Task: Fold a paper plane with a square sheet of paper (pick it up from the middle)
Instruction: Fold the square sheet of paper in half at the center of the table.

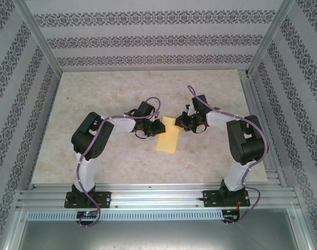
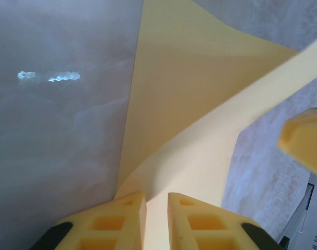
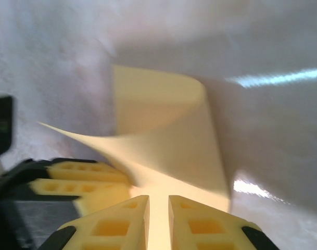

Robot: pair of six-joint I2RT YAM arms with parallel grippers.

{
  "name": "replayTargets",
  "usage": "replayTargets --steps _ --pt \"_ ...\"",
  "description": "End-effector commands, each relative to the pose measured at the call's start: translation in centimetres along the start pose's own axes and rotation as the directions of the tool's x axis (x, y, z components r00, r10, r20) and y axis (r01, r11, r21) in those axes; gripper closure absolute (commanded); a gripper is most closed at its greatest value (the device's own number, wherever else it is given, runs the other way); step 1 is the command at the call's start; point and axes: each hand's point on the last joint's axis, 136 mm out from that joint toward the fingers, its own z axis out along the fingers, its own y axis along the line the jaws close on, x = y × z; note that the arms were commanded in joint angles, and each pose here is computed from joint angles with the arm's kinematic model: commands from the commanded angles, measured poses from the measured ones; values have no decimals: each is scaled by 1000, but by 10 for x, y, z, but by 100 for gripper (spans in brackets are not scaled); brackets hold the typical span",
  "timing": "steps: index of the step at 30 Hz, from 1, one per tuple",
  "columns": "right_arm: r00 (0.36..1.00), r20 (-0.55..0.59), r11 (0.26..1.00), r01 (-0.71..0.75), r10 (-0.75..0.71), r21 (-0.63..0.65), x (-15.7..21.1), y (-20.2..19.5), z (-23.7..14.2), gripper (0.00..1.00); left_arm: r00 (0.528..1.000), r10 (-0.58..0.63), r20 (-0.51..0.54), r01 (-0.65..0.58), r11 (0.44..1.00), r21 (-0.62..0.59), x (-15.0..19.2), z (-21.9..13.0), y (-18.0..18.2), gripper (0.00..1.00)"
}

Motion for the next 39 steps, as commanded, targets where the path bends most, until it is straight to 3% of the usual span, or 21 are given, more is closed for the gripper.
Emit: replayTargets --steps 1,16,26,32,39 --pt "999 24 999 36 -36 -2 -13 8 -6 83 998 -24 -63 17 994 -110 22 20 35 79" --pt "999 -44 994 -19 24 111 -7 -46 30 83 997 -24 -69 16 993 -117 24 20 38 79" --pt "999 29 999 41 -41 13 -35 2 -4 83 997 -25 -67 17 993 -117 24 20 37 79" --pt "1000 1 1000 12 -12 -1 -36 -7 12 83 997 -25 -68 17 993 -114 23 20 36 79" --pt "999 -32 996 -39 42 86 -30 -45 33 83 997 -23 -69 14 993 -115 23 20 37 79"
